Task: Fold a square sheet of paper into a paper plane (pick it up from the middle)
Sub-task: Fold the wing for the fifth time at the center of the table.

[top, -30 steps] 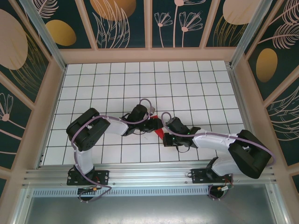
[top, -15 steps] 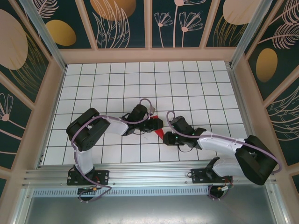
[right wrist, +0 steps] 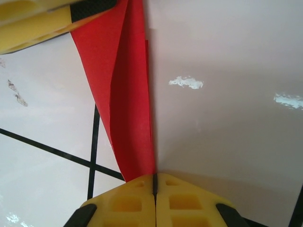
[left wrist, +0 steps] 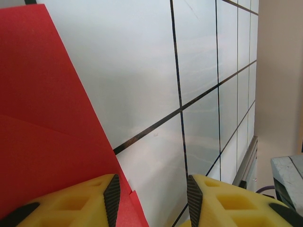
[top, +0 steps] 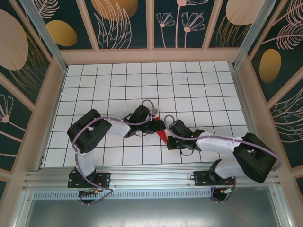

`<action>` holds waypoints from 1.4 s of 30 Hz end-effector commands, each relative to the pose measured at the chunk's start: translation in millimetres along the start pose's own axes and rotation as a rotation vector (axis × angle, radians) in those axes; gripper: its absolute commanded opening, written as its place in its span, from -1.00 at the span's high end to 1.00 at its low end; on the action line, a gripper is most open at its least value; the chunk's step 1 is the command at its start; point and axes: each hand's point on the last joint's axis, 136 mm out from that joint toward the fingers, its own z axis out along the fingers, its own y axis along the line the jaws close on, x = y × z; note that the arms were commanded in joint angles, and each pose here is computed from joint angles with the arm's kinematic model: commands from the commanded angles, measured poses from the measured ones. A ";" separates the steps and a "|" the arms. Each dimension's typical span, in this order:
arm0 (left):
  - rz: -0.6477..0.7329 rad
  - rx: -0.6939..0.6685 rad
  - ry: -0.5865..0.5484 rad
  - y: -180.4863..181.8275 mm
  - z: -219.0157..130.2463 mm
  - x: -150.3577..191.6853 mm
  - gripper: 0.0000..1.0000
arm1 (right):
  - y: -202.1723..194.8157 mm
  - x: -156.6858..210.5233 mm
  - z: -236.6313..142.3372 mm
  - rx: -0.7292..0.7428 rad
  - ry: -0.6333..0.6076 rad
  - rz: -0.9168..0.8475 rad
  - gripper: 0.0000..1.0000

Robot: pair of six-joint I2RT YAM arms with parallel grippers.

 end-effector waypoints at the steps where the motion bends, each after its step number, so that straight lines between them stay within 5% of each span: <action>1: -0.026 -0.114 0.011 35.3 3.6 5.5 0.12 | -12.0 4.8 2.6 0.054 0.028 0.033 0.89; 9: -0.025 -0.129 0.010 37.7 2.7 5.7 0.13 | 21.3 -28.4 -35.4 -0.184 -0.133 0.090 0.84; 15: -0.032 -0.137 0.010 39.6 3.8 4.8 0.13 | 52.4 -29.2 -41.3 -0.365 -0.084 0.043 0.93; 20: -0.033 -0.139 0.010 39.5 4.5 4.3 0.13 | 33.2 -29.5 -30.7 -0.251 -0.067 0.064 0.93; 26: -0.031 -0.144 0.016 40.5 4.4 5.4 0.14 | 1.0 -22.2 -31.5 -0.112 -0.081 0.128 0.59; 29: -0.029 -0.142 0.014 39.4 4.0 4.9 0.14 | 9.9 -25.5 -36.6 -0.162 -0.094 0.122 0.56; 35: -0.033 -0.146 0.017 41.4 4.8 5.7 0.15 | 56.7 -30.0 -40.4 -0.394 -0.071 0.067 0.87; 42: -0.032 -0.146 0.018 41.0 5.1 5.6 0.15 | 65.3 -26.6 -20.4 -0.420 0.003 0.063 1.00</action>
